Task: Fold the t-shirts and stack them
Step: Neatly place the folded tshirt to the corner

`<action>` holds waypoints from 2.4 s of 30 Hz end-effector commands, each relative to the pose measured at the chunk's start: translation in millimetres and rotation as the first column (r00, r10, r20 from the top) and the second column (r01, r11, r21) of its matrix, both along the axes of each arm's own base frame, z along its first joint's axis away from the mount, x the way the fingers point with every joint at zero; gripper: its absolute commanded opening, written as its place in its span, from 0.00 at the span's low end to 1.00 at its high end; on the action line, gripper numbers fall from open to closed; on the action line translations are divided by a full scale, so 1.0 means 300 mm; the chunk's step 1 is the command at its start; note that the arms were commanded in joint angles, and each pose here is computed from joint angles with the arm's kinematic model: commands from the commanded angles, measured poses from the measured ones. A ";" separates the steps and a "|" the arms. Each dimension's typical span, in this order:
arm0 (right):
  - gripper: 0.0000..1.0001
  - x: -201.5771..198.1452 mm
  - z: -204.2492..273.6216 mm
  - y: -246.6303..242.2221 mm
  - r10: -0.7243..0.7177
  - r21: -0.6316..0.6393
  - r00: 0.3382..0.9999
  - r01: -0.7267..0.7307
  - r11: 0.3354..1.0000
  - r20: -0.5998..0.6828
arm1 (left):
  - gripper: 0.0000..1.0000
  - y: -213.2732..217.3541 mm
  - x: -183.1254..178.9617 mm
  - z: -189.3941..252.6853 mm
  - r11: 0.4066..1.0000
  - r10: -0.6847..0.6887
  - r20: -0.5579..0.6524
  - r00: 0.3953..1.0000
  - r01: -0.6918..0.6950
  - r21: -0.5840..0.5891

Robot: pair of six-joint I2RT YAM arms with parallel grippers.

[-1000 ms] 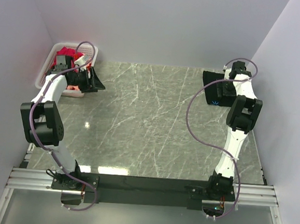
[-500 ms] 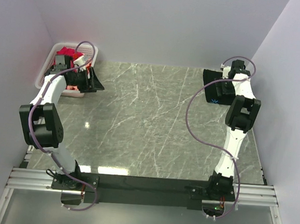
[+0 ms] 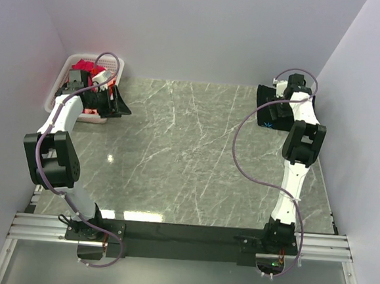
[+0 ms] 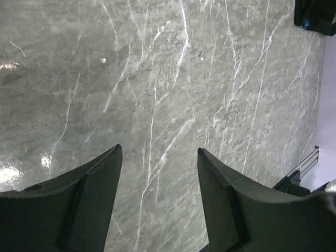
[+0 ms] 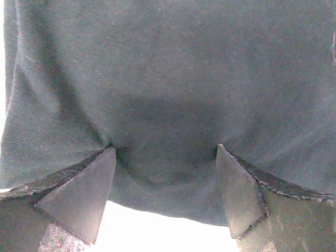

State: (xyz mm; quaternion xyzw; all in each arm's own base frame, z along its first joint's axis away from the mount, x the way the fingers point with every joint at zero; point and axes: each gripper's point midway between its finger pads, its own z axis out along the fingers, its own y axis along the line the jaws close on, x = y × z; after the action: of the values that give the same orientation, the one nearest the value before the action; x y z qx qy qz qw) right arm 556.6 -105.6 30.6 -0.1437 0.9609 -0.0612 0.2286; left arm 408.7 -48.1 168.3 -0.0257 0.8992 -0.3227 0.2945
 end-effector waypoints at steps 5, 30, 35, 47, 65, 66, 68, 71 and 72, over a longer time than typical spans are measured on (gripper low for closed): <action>0.84 -0.031 -0.061 0.099 0.135 0.027 0.989 -0.134 0.991 -0.052 | 0.65 0.007 -0.013 0.051 1.000 -0.003 0.052 0.999 0.003 0.012; 0.85 0.043 0.229 0.147 0.075 0.033 0.980 -0.083 0.996 0.185 | 0.65 0.033 0.007 0.056 1.000 0.005 0.050 0.999 -0.006 0.014; 0.85 0.131 0.348 0.149 -0.144 0.156 0.936 0.098 0.983 0.321 | 0.65 0.032 0.017 0.048 1.000 0.003 0.042 0.999 -0.003 0.007; 0.77 0.280 0.265 0.131 -0.503 0.301 0.775 0.410 0.861 0.382 | 0.65 0.049 0.019 0.050 1.000 0.012 0.033 0.999 -0.012 0.015; 0.85 0.295 0.171 0.129 -0.563 0.264 0.748 0.498 0.826 0.352 | 0.65 0.085 0.036 0.051 0.999 0.054 0.030 0.998 -0.054 -0.004; 0.86 0.294 0.148 0.126 -0.571 0.262 0.748 0.508 0.821 0.339 | 0.65 0.085 0.035 0.050 0.998 0.054 0.028 0.998 -0.054 -0.008; 0.86 0.283 0.134 0.124 -0.558 0.259 0.772 0.496 0.829 0.306 | 0.65 0.089 0.041 0.048 0.998 0.060 0.020 0.998 -0.060 -0.018; 0.88 0.267 0.110 0.148 -0.525 0.233 0.804 0.474 0.849 0.280 | 0.64 0.094 0.051 0.055 0.998 0.063 0.019 0.998 -0.063 -0.028; 0.89 0.265 0.110 0.158 -0.517 0.229 0.809 0.467 0.854 0.278 | 0.64 0.098 0.054 0.057 0.997 0.066 0.022 0.998 -0.066 -0.030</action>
State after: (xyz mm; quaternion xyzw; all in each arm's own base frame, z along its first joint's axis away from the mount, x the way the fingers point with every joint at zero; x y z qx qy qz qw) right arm 636.5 -66.9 61.0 0.1559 0.9099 -0.0705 0.3779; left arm 415.0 -21.2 171.3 -0.0585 0.8986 -0.3165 0.2982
